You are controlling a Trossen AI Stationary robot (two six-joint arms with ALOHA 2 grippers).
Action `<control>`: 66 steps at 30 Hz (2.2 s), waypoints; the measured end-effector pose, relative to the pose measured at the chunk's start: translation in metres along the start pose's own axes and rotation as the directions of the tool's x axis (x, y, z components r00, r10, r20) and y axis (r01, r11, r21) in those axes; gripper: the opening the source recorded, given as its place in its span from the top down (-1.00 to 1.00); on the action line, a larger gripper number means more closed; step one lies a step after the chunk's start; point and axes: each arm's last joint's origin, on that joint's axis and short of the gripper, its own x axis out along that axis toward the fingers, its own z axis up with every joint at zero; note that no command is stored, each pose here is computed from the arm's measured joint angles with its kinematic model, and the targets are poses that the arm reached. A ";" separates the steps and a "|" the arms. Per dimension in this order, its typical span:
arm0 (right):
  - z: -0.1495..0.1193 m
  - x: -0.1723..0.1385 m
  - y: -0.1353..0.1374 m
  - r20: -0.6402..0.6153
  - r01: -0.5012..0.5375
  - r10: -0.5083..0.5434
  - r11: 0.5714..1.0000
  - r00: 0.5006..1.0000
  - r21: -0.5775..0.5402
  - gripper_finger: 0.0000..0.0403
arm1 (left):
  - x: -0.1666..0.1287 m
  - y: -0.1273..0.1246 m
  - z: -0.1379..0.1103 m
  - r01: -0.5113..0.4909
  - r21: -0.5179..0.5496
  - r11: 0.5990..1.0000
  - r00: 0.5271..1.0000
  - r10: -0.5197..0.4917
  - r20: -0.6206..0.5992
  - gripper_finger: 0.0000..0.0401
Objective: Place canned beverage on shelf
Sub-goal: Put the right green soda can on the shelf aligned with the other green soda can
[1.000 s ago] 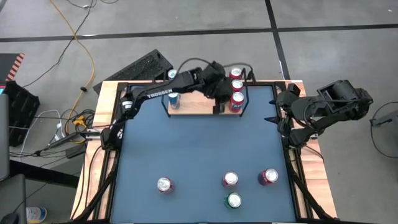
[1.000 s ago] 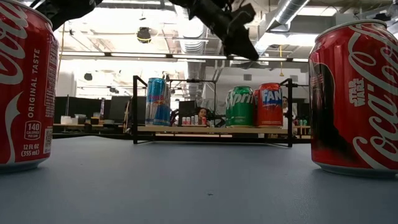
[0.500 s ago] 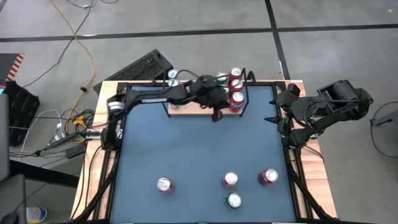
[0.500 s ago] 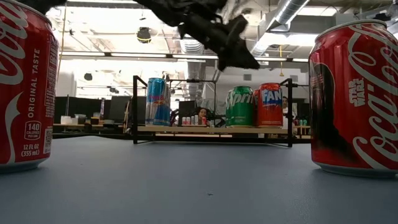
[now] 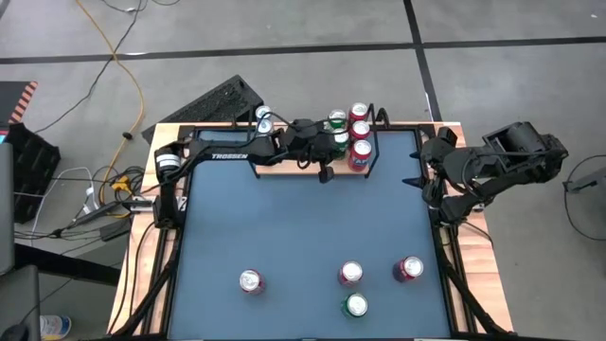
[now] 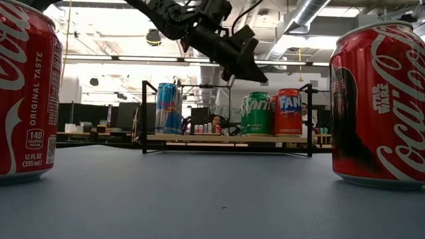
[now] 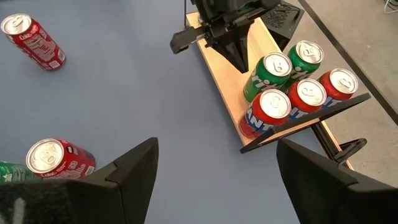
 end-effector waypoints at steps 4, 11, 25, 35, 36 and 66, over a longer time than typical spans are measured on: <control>0.000 0.000 0.000 0.001 0.001 -0.001 1.000 1.000 0.004 -0.54 | 0.016 -0.002 -0.021 0.001 -0.038 0.999 0.999 -0.002 -0.050 1.00; 0.000 0.001 0.001 -0.002 0.001 -0.001 1.000 1.000 0.006 -0.54 | 0.019 -0.001 -0.020 -0.010 -0.039 0.999 0.999 0.008 -0.035 1.00; 0.000 0.001 0.001 -0.004 -0.001 0.001 1.000 1.000 0.007 -0.54 | 0.028 0.005 -0.034 -0.076 -0.057 0.995 0.996 0.073 -0.057 1.00; 0.000 0.001 0.001 -0.004 -0.002 0.002 1.000 1.000 0.000 -0.54 | 0.028 0.014 -0.034 -0.150 -0.036 0.988 0.987 0.148 -0.057 1.00; 0.000 0.001 0.001 -0.004 -0.002 0.002 1.000 1.000 0.000 -0.54 | 0.027 0.016 -0.034 -0.152 -0.037 0.988 0.987 0.150 -0.057 1.00; 0.000 0.001 0.000 0.009 0.021 -0.021 1.000 1.000 -0.002 -0.54 | 0.026 0.027 -0.034 -0.177 -0.016 0.984 0.983 0.176 -0.046 1.00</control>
